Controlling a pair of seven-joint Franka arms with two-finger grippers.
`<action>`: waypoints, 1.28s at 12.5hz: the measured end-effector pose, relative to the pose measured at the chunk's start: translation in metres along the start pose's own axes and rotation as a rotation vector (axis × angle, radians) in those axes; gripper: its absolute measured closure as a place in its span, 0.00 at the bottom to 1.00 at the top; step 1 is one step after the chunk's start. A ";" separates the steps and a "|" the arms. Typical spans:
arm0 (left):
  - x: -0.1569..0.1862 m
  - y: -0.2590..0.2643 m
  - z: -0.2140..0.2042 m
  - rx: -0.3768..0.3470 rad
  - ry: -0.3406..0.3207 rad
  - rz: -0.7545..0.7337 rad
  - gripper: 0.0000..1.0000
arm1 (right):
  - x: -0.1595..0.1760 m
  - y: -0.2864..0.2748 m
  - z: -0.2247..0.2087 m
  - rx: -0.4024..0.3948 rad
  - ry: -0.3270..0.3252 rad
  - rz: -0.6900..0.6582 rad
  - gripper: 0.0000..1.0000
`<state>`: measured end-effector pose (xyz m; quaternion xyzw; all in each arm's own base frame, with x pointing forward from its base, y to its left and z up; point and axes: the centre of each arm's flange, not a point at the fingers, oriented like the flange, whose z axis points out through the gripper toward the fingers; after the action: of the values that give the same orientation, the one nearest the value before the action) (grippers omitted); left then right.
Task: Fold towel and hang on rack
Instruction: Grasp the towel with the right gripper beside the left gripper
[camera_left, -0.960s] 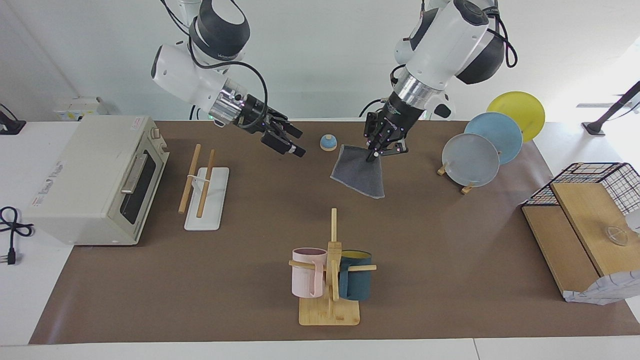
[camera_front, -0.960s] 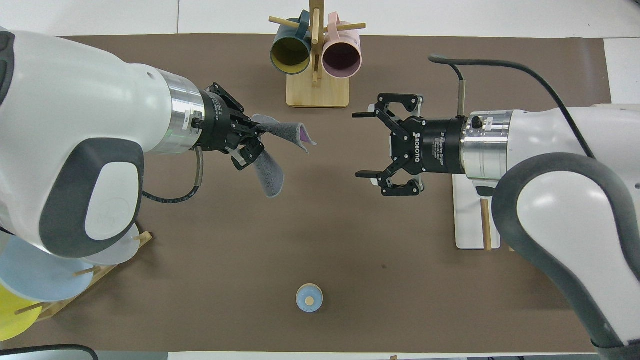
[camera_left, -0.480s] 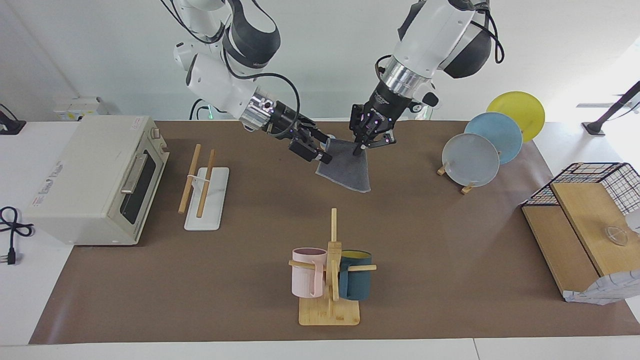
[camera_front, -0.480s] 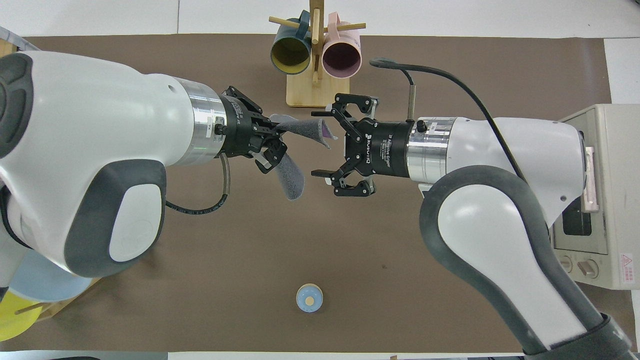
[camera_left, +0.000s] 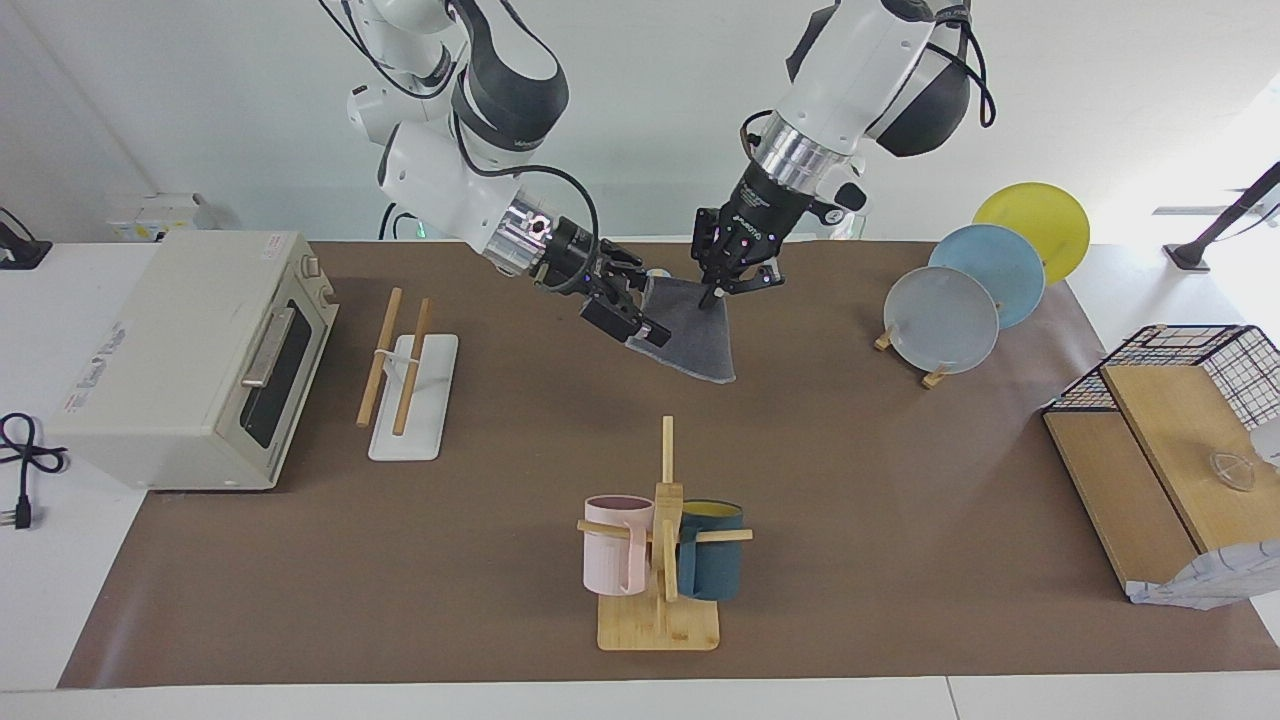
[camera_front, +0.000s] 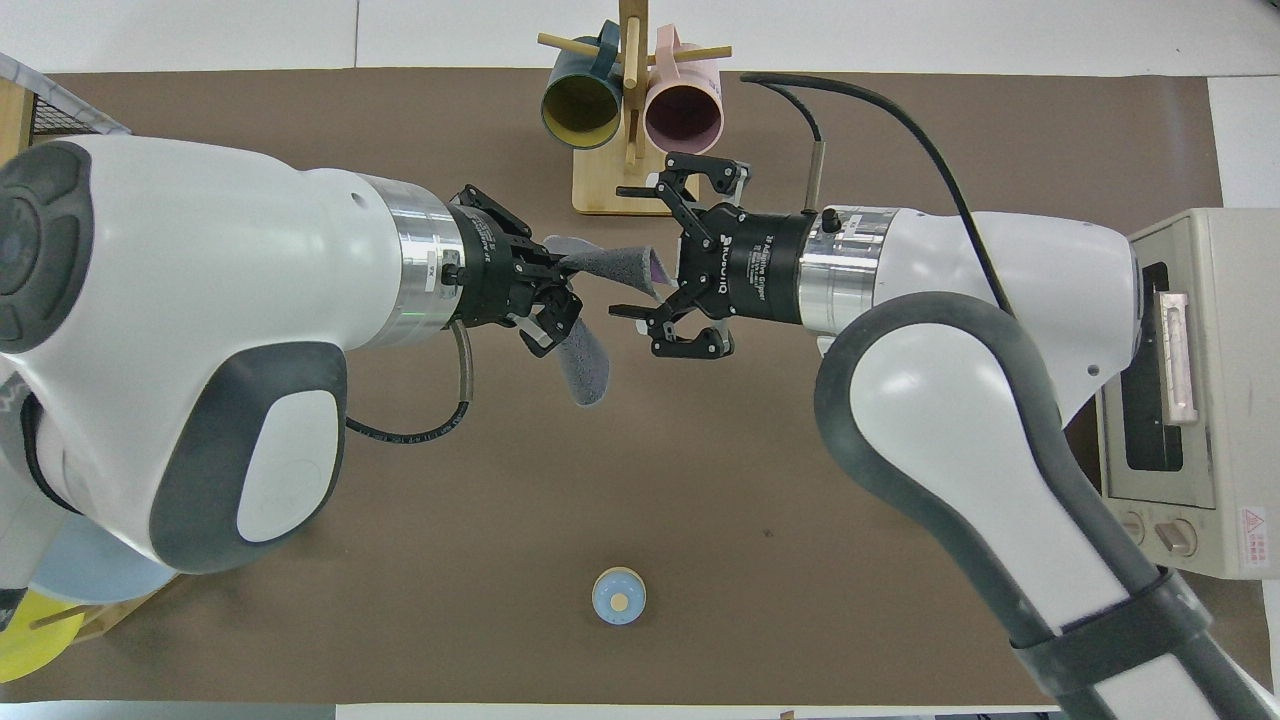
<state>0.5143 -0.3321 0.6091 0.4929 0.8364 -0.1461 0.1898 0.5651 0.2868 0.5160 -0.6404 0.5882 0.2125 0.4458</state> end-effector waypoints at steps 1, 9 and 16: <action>0.000 0.000 0.000 0.000 0.000 -0.002 0.94 | -0.003 0.003 0.008 0.011 0.008 -0.007 0.06; 0.000 0.000 0.000 0.000 0.000 -0.013 0.94 | -0.003 0.006 0.018 0.013 0.016 -0.007 0.91; 0.002 -0.004 -0.002 -0.002 0.002 -0.010 0.90 | -0.016 0.000 0.012 -0.040 -0.008 -0.075 0.98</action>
<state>0.5092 -0.3314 0.6104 0.4889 0.8392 -0.1455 0.1886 0.5649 0.3062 0.5227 -0.6700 0.5574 0.2100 0.4431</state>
